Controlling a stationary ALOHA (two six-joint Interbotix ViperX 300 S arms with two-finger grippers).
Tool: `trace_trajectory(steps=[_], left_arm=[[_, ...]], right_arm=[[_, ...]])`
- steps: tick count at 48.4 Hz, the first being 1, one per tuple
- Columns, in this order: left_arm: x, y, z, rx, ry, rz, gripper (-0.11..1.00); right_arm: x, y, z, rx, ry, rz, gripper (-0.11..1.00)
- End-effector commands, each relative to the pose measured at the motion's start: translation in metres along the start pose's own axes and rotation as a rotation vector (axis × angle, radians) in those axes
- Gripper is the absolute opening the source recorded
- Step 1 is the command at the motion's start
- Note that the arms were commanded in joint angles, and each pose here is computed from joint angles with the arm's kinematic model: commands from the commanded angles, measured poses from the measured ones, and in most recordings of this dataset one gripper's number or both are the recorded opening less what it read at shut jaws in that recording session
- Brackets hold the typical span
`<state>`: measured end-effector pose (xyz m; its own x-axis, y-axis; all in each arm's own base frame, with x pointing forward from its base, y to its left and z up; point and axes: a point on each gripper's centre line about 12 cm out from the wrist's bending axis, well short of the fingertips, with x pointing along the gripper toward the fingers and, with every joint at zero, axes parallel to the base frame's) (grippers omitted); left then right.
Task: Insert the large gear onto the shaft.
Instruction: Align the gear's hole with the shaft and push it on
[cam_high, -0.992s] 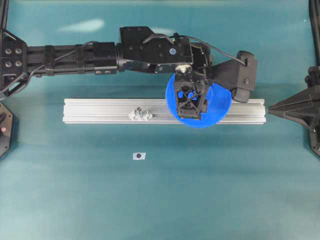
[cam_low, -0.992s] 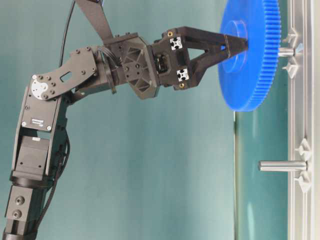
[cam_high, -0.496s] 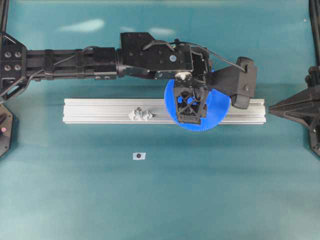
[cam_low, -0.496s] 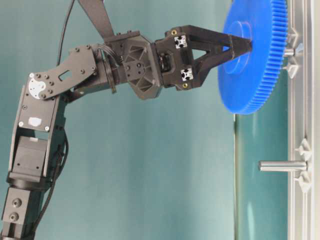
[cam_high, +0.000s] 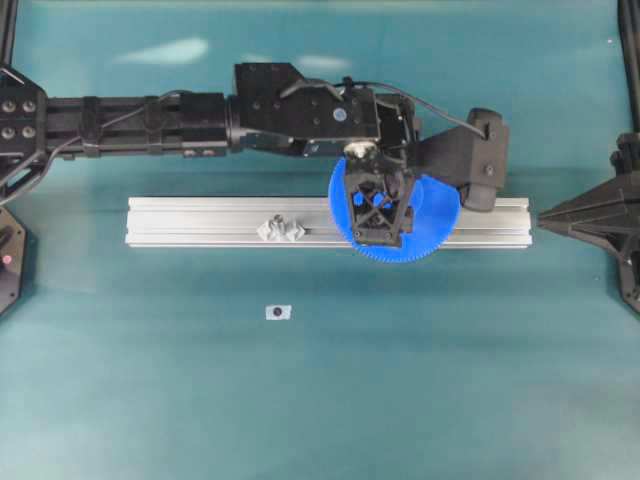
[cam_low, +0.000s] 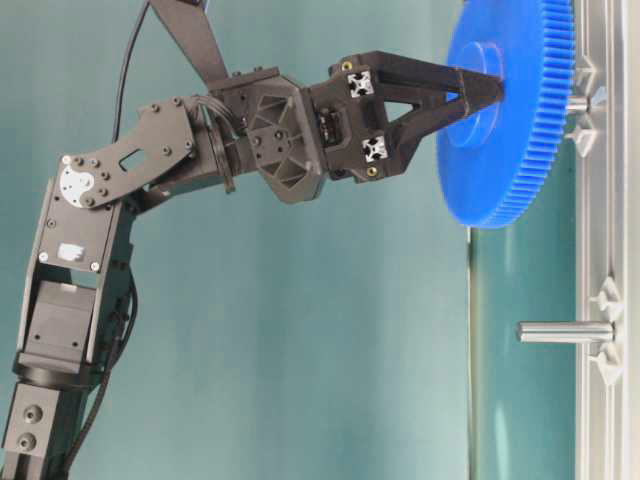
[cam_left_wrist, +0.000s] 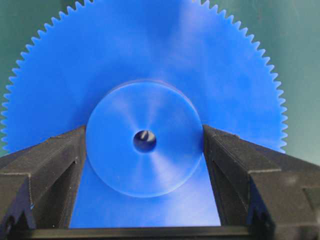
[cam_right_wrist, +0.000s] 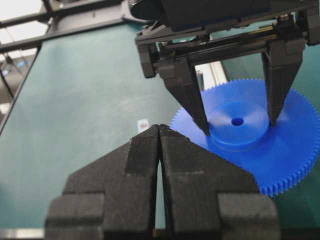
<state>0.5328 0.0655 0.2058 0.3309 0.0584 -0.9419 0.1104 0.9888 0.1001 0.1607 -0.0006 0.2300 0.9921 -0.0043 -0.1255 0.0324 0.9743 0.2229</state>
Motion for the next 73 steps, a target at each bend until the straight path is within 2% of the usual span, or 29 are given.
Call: trace_trajectory(steps=[1, 6, 13, 31, 49, 73], left_arm=[[-0.017, 0.015, 0.001, -0.021, -0.034, 0.02, 0.76], [-0.019, 0.03, -0.003, -0.049, -0.034, 0.03, 0.76], [-0.02, 0.037, -0.005, -0.058, -0.035, 0.036, 0.76], [-0.023, 0.038, -0.002, -0.057, -0.05, 0.04, 0.76], [-0.031, 0.037, 0.008, -0.038, -0.08, 0.047, 0.76], [-0.028, 0.035, 0.008, -0.037, -0.067, 0.042, 0.76]], right_arm=[[0.001, 0.001, 0.003, 0.012, -0.008, 0.0, 0.05], [0.001, 0.001, 0.004, 0.011, -0.009, 0.001, 0.05], [0.0, 0.001, 0.003, 0.011, -0.011, 0.001, 0.05], [0.0, 0.0, 0.003, 0.011, -0.011, 0.001, 0.05], [0.0, 0.0, 0.003, 0.014, -0.011, 0.001, 0.05], [0.0, 0.0, 0.003, 0.012, -0.011, 0.001, 0.05]])
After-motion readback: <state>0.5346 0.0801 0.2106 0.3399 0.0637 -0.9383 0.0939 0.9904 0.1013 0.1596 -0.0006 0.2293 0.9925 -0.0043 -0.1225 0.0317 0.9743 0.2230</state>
